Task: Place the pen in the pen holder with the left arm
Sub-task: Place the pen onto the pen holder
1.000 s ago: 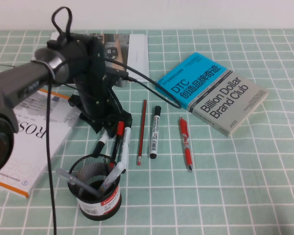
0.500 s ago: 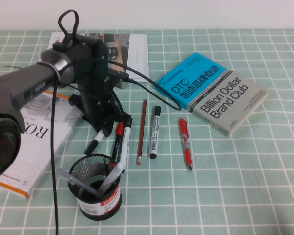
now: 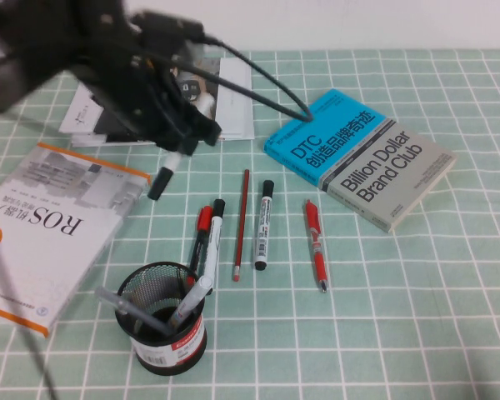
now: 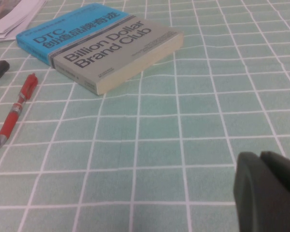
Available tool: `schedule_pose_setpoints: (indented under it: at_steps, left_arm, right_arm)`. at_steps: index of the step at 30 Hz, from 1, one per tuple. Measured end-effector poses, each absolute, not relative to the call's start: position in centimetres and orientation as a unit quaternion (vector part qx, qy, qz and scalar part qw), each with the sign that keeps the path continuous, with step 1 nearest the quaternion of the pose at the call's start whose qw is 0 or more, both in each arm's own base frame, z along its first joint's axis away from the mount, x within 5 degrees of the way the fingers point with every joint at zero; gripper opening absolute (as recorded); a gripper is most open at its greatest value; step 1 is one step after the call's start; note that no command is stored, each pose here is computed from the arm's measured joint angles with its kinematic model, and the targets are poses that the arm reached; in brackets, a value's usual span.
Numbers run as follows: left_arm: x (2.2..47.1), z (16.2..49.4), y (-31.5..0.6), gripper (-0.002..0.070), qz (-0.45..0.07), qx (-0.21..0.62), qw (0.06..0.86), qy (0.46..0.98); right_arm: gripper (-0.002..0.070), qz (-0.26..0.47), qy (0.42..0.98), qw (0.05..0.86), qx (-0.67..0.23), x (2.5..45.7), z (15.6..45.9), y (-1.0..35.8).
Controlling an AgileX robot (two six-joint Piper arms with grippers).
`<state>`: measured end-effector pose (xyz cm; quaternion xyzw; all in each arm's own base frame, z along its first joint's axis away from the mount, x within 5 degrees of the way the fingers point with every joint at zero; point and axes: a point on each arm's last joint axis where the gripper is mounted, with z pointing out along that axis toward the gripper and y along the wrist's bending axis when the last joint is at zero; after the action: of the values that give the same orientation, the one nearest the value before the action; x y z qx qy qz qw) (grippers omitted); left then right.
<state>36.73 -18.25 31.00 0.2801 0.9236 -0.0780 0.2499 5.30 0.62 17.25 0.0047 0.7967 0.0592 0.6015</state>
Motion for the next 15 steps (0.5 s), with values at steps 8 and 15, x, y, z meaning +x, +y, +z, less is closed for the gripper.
schedule_pose_setpoints:
  at_steps: [8, 15]
  left_arm:
    - [27.5, 35.0, -13.9, 0.0118, -0.106, 0.258, 0.414, 0.867]
    - [19.8, 34.3, -9.9, 0.0118, -0.127, 0.212, 0.558, 0.792]
  right_arm:
    - [-0.0020, 0.060, 0.797, 0.601, 0.005, 5.3, 17.2, 0.6]
    - [-0.0020, 0.061, 0.797, 0.601, 0.006, 5.3, 17.2, 0.6]
